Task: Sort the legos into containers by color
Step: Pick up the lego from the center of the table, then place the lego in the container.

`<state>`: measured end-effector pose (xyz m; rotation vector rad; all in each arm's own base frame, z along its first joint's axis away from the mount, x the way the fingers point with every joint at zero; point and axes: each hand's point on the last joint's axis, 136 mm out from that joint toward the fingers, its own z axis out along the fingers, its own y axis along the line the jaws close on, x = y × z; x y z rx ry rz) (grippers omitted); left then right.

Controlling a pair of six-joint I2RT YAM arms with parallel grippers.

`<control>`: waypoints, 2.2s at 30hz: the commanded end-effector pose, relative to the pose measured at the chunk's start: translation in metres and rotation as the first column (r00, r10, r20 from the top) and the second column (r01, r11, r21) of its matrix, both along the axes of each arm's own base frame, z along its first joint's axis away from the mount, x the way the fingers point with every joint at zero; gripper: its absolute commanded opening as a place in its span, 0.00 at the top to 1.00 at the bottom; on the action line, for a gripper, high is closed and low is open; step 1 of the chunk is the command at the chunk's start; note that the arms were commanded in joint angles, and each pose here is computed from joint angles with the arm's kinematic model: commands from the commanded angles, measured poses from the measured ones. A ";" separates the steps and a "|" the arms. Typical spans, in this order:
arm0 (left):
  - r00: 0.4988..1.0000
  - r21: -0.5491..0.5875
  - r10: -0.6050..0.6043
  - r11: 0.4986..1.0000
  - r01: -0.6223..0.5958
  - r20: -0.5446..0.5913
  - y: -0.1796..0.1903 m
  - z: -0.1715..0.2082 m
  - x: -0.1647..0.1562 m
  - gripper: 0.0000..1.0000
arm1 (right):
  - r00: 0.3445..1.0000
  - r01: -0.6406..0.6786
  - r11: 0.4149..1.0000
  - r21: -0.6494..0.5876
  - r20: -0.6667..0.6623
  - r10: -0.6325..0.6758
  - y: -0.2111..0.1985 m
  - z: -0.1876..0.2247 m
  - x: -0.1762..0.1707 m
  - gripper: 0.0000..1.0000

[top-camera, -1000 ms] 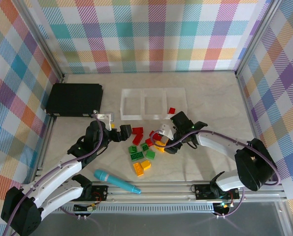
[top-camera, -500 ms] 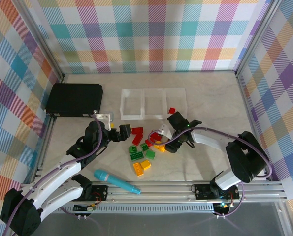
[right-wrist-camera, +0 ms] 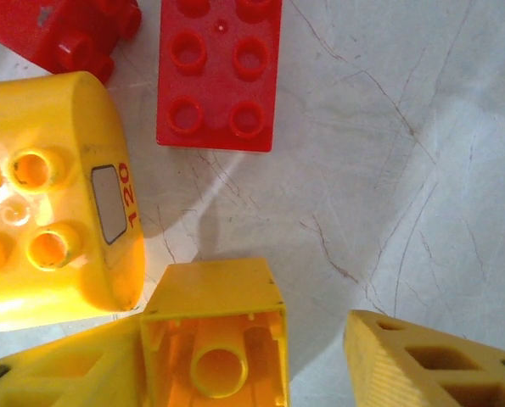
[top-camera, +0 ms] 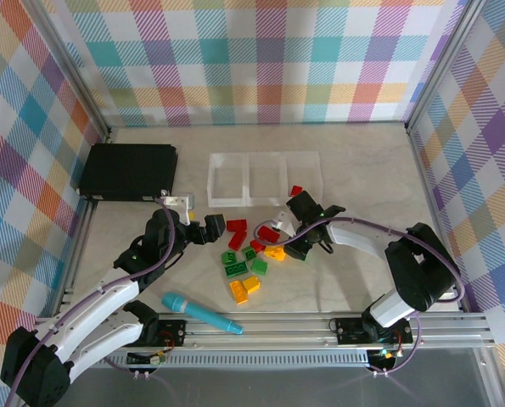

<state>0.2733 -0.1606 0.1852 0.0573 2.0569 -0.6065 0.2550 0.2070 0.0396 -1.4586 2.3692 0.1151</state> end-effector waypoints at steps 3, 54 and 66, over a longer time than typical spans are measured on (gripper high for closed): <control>1.000 0.021 -0.001 1.000 0.001 0.004 0.003 -0.004 -0.005 0.00 | 0.999 0.043 0.999 -0.005 0.027 -0.043 -0.003 0.005 0.012 0.48; 1.000 0.005 0.017 1.000 -0.017 -0.006 0.007 -0.003 -0.008 0.00 | 0.964 -0.061 0.996 0.067 0.261 0.041 0.100 0.062 0.194 0.63; 1.000 -0.013 0.012 1.000 -0.013 -0.021 0.002 -0.003 -0.005 0.00 | 0.962 -0.034 0.997 0.072 0.274 0.013 0.089 0.073 0.189 0.51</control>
